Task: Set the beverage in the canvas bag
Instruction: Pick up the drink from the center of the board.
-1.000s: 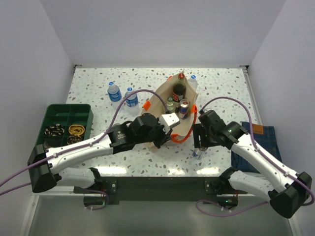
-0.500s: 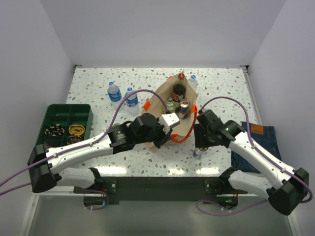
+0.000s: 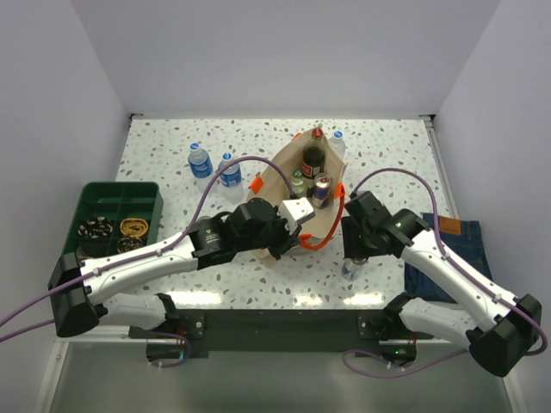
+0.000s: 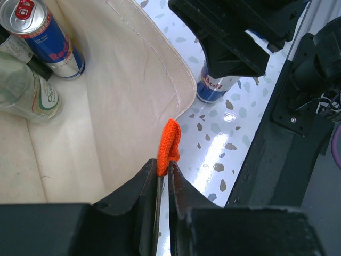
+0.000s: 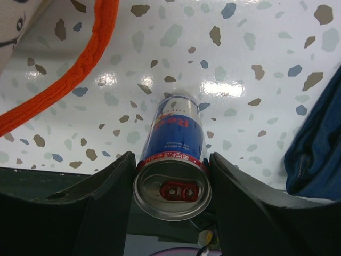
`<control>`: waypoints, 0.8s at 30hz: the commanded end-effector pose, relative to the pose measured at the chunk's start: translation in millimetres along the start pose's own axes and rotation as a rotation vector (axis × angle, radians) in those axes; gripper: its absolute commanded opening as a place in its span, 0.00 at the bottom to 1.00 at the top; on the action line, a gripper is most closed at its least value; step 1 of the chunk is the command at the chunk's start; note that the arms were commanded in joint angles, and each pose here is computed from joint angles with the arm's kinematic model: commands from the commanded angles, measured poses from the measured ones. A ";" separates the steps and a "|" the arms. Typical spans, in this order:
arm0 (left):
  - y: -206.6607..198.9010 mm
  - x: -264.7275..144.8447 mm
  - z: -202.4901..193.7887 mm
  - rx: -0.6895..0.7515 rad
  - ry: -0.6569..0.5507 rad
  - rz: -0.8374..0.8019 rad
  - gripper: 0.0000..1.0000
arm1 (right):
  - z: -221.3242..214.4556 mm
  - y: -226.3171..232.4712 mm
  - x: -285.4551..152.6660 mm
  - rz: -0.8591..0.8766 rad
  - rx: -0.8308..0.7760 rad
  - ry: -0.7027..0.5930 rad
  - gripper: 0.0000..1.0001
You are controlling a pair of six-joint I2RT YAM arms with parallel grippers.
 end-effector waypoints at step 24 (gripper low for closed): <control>2.3 1.6 6.3 0.004 -0.024 0.019 0.18 | 93.0 -15.2 -93.6 -0.090 0.064 -0.246 0.00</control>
Point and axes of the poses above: each gripper's point midway between its finger pads, its own x axis out along the fingers, its own y axis along the line the jaws close on, z = x × y, the point moved 4 cm from there along -x, back along the fingers, and after that the axes turned 12 degrees about -x, right-handed, at the moved point
